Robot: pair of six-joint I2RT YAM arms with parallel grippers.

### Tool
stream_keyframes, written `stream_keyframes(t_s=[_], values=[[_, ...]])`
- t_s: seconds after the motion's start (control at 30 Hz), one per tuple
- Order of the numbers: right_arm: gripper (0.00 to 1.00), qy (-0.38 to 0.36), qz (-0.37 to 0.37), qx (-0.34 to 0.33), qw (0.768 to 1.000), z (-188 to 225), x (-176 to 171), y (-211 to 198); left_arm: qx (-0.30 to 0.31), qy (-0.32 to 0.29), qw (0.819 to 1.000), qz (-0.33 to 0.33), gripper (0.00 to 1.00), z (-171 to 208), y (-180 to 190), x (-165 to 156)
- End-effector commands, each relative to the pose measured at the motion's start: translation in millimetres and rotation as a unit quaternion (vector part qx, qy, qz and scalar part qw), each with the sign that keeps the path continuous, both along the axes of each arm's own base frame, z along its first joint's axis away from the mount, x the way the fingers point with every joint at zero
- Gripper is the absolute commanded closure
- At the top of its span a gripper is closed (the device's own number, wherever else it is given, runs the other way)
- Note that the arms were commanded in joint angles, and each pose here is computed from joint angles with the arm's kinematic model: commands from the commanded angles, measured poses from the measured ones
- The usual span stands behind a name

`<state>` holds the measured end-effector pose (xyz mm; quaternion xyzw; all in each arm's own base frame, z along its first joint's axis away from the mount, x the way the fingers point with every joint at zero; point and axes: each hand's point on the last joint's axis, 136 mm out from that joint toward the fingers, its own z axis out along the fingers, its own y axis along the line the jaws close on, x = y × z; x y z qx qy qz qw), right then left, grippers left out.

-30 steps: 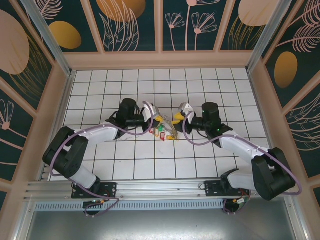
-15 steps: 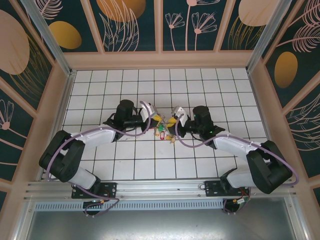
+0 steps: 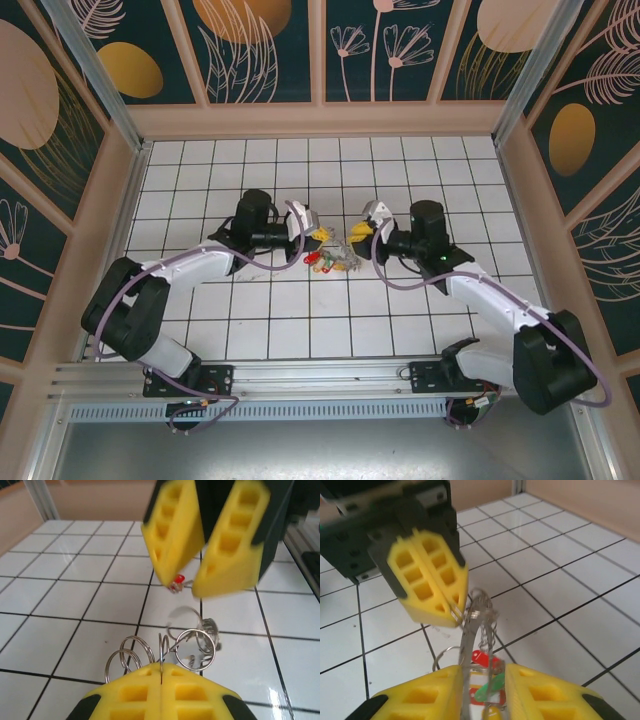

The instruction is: Put the keys on the keyring

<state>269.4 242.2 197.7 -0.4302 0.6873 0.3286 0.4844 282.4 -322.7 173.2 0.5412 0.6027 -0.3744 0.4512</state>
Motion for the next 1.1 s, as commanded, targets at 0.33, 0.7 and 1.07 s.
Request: stream_keyframes(t_s=[0.33, 0.7, 1.07], values=[[0.67, -0.072, 0.021, -0.049, 0.996, -8.8, 12.5, -1.5, 0.010, -0.002, 0.997, -0.080, 1.00, 2.7, -7.2, -17.7], [0.62, -0.047, 0.097, -0.052, 0.993, -22.0, -0.7, 28.5, 0.010, -0.001, 0.997, -0.082, 1.00, 4.2, -8.4, -16.3], [0.66, -0.064, 0.086, -0.048, 0.993, -19.7, 9.4, 33.5, 0.008, 0.003, 0.996, -0.088, 1.00, 3.8, -9.2, -17.3]])
